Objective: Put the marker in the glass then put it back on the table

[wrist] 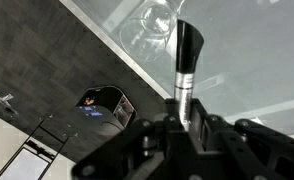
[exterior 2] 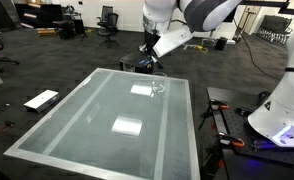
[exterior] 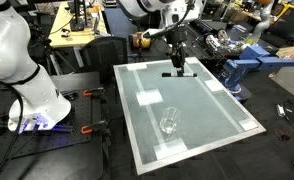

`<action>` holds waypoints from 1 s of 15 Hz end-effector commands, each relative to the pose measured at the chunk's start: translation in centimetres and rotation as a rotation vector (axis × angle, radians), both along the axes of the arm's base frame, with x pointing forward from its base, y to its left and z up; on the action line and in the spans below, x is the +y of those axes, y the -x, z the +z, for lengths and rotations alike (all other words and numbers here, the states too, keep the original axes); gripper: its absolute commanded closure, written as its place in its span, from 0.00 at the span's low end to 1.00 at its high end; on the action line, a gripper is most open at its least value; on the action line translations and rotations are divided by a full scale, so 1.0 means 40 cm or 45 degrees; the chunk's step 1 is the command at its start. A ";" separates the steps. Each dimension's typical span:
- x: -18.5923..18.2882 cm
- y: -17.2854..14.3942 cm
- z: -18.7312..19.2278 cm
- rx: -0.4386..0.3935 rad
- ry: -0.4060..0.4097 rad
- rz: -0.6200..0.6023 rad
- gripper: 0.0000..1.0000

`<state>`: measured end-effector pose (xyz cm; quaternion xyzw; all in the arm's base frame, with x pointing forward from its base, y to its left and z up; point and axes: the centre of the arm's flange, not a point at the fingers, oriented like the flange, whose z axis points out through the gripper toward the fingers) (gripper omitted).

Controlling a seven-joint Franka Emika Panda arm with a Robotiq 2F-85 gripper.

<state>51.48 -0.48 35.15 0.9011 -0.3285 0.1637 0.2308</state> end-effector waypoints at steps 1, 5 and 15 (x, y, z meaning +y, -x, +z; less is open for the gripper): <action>0.001 -0.003 -0.013 -0.046 0.091 -0.142 0.95; -0.002 -0.001 -0.029 -0.114 0.180 -0.286 0.95; -0.020 0.006 -0.063 -0.208 0.395 -0.553 0.95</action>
